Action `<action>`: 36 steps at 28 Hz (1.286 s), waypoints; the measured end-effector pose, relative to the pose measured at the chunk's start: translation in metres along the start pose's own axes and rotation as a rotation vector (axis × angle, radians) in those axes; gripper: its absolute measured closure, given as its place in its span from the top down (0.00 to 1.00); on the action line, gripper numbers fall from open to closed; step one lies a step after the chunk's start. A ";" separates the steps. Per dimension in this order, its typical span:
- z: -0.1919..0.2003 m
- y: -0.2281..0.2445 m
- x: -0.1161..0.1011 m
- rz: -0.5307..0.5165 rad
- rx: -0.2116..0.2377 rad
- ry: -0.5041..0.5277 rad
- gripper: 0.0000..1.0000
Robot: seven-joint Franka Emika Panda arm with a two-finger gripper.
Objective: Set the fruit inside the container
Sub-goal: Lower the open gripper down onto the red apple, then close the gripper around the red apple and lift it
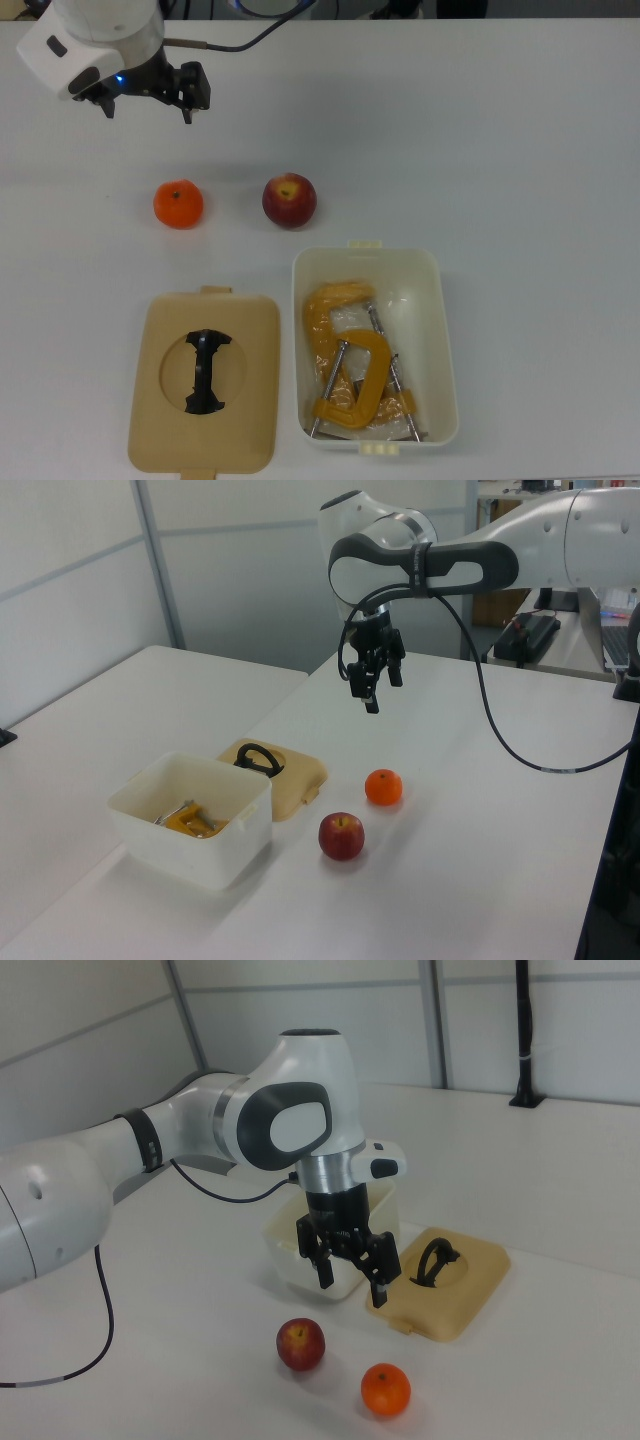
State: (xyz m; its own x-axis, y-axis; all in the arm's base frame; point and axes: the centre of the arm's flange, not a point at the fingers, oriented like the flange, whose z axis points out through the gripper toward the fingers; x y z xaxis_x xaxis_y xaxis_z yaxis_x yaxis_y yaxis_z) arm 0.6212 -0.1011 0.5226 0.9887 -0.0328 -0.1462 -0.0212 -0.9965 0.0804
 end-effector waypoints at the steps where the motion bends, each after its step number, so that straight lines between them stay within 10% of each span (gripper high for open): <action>1: 0.000 -0.003 0.000 -0.005 -0.001 0.000 1.00; 36: 0.118 -0.159 -0.014 -0.256 0.004 0.124 1.00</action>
State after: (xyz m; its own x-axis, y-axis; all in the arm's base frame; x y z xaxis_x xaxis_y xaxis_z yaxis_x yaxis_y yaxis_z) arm 0.5936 0.0483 0.3951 0.9727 0.2289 -0.0392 0.2308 -0.9716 0.0529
